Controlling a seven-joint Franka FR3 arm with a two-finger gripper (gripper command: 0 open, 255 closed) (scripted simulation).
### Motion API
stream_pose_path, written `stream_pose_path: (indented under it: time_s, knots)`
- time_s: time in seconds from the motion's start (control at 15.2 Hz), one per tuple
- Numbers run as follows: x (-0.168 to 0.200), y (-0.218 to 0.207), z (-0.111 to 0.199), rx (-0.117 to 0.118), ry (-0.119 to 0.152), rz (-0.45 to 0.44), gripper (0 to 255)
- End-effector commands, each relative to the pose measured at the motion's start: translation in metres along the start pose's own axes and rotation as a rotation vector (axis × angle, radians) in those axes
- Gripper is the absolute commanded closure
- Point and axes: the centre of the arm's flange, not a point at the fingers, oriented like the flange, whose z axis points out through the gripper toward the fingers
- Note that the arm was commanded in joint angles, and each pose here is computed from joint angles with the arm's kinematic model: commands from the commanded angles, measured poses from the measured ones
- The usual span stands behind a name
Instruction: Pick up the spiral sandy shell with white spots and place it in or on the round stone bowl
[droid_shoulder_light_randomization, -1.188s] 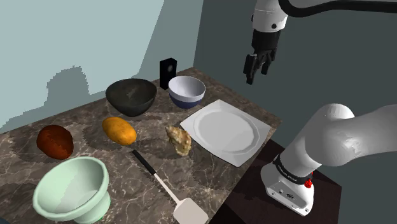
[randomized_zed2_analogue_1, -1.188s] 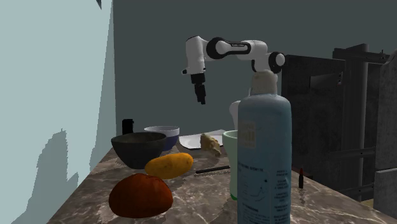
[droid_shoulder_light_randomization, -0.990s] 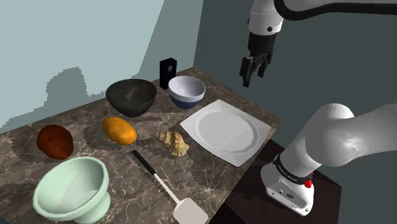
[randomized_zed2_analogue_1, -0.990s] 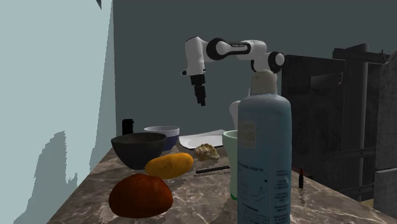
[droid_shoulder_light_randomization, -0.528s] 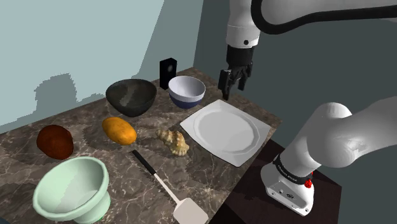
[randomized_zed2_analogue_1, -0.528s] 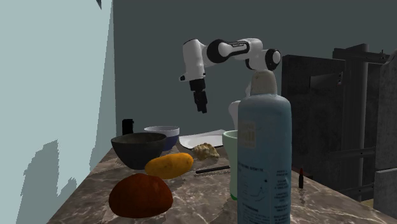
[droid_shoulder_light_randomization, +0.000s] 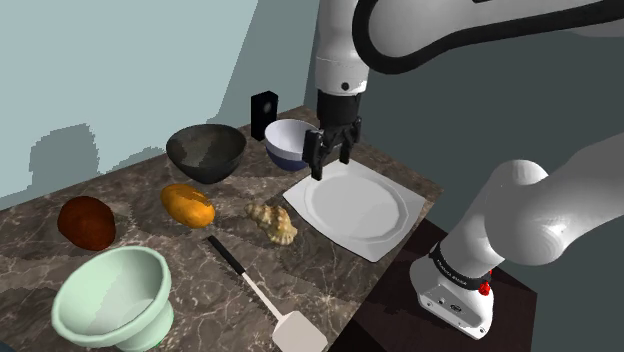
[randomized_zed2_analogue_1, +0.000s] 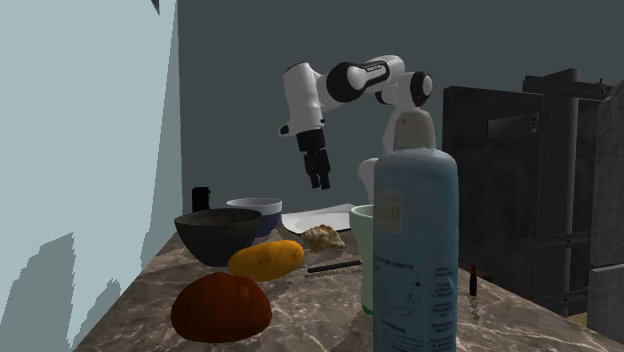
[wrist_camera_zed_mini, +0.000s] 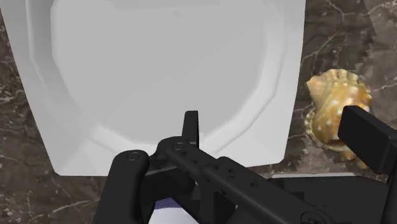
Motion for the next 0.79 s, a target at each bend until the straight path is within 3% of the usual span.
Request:
stream_pose_path:
  time_s: [0.0,0.4,0.73]
  knots:
    - [0.005,-0.024,0.009,0.024,-0.003,-0.011,0]
    - [0.023,-0.088,0.027,0.092,-0.013,-0.046,0]
    - [0.022,-0.091,0.053,0.092,-0.013,-0.046,0]
